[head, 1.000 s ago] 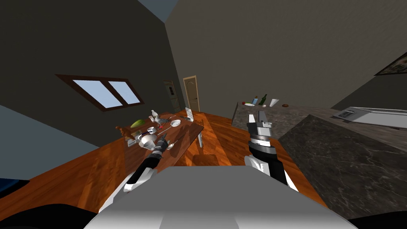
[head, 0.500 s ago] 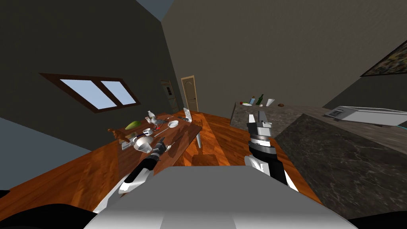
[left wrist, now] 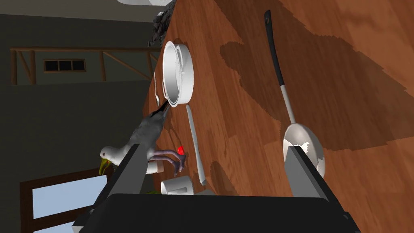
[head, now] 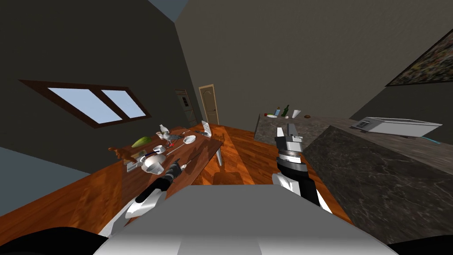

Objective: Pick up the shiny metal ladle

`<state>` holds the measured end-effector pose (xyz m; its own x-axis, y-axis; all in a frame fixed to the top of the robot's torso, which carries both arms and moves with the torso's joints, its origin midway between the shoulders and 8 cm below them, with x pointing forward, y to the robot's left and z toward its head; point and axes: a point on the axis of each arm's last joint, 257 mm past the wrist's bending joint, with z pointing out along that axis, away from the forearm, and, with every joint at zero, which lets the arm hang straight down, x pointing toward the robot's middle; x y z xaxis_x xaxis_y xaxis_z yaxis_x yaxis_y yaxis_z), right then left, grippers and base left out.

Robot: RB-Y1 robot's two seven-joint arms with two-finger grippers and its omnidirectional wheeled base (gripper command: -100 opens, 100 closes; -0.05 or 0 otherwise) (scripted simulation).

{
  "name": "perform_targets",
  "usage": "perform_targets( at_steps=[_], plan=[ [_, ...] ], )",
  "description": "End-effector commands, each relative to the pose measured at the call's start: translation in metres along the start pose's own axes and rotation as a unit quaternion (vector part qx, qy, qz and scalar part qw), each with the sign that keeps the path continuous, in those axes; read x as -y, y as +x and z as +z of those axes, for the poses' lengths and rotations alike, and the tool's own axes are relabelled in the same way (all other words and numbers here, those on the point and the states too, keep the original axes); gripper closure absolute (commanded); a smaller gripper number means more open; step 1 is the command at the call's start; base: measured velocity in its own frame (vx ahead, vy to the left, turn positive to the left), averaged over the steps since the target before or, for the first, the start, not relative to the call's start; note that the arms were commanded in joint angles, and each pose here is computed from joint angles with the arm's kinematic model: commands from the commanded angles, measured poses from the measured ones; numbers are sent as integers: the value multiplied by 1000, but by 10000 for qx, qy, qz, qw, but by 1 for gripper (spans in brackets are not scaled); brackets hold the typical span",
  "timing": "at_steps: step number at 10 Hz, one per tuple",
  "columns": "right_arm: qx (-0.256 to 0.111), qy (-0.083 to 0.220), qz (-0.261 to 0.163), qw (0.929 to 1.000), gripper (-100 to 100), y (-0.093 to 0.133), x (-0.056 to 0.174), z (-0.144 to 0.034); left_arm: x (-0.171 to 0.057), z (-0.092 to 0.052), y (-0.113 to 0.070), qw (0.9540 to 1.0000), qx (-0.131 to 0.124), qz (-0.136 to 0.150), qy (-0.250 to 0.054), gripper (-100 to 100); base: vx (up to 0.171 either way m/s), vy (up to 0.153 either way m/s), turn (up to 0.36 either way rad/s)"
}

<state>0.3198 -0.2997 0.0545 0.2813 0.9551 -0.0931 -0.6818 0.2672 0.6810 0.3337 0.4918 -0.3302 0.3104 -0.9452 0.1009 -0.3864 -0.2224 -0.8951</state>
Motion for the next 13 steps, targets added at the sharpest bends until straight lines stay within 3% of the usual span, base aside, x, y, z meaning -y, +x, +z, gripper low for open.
perform_targets(
  at_steps=[1, 2, 3, 4, 5, 6, 7, 8, 9, 10, 11, 13],
  plan=[
    [0, 0, 0, 10000, 0, 0, 0, 0, -12, -1, -11, 9996, 117, -123, -224, -100, 23, -23, -36],
    [0, 0, 0, 10000, 0, 0, 0, 0, -27, -2, -30, 9977, 299, -330, -505, -100, 32, -24, -74],
    [0, 0, 0, 10000, 0, 0, 0, 0, -30, -2, -31, 9974, 320, -330, -557, -100, 29, -19, -36],
    [0, 0, 0, 10000, 0, 0, 0, 0, -43, -5, -51, 9939, 512, -537, -821, -100, 33, -17, -75],
    [0, 0, 0, 10000, 0, 0, 0, 0, -46, -6, -51, 9933, 534, -538, -874, -100, 33, -12, -46],
    [0, 0, -1, 10000, 0, 0, 0, 0, -59, -9, -70, 9884, 730, -742, -1110, -100, 43, -9, -63],
    [0, 0, 0, 10000, 0, 0, 0, 0, -62, -10, -71, 9874, 757, -743, -1173, -100, 40, -5, -37],
    [0, 0, -1, 10000, 0, 0, 0, 0, -73, -15, -89, 9813, 953, -945, -1382, -100, 49, 3, -94],
    [0, 0, -1, 10000, 0, 0, 0, 0, -77, -16, -90, 9799, 985, -946, -1454, -100, 47, 3, -41],
    [0, 0, -1, 10000, 0, 0, 0, 0, -89, -23, -108, 9717, 1199, -1145, -1681, -100, 61, 0, -61],
    [0, 0, -1, 10000, 0, 0, 0, 0, -91, -24, -108, 9709, 1215, -1146, -1716, -100, 44, 1, -39],
    [0, 0, -1, 10000, 0, 0, 0, 0, -109, -38, -137, 9530, 1598, -1525, -2075, -100, 70, 9, -88]
  ],
)
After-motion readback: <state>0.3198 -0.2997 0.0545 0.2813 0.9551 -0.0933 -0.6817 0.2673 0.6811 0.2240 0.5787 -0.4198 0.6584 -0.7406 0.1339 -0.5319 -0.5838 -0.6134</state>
